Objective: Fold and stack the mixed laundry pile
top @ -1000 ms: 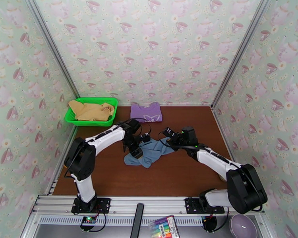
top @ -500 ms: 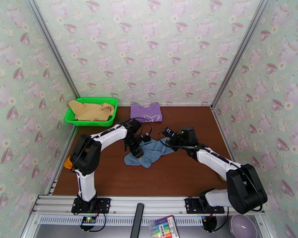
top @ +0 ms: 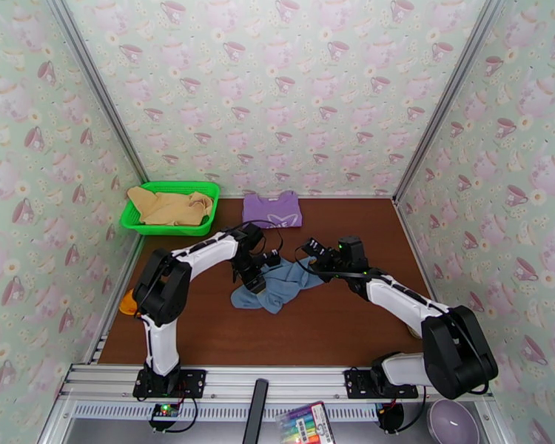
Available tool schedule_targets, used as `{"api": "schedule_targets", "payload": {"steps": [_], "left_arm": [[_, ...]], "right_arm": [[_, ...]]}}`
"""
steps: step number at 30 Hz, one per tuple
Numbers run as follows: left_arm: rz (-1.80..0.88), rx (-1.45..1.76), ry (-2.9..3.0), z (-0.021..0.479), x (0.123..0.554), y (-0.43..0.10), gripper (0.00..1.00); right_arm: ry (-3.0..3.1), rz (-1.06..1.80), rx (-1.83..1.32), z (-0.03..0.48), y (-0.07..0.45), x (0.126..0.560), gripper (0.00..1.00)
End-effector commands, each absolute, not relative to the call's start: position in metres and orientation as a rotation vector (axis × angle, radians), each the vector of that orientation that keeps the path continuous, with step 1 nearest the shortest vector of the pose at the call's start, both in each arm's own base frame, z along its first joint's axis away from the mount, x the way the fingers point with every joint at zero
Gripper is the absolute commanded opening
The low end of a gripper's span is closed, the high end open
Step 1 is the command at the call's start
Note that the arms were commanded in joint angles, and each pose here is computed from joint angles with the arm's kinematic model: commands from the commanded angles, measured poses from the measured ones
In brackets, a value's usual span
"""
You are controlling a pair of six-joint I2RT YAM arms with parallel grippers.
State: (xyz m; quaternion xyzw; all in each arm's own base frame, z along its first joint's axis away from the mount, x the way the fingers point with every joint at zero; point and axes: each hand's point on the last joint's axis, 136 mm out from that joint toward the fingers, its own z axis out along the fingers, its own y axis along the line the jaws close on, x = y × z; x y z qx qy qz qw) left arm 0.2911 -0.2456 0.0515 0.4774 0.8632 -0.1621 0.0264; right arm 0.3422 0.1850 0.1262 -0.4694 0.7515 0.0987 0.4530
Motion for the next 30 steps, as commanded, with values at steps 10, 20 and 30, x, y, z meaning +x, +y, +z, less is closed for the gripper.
{"api": "schedule_targets", "payload": {"steps": [10, 20, 30], "left_arm": [[-0.468, 1.444, 2.567, 0.092, 0.295, -0.245, 0.54], [-0.445, 1.456, 2.619, 0.076, 0.292, -0.241, 0.5], [-0.412, 1.464, 2.643, 0.059, 0.301, -0.238, 0.64]], "right_arm": [[1.854, 0.289, -1.159, 0.131, 0.189, 0.344, 0.0], [1.859, 0.3, -1.158, 0.131, 0.19, 0.342, 0.0], [1.862, 0.313, -1.16, 0.13, 0.191, 0.341, 0.0]]}}
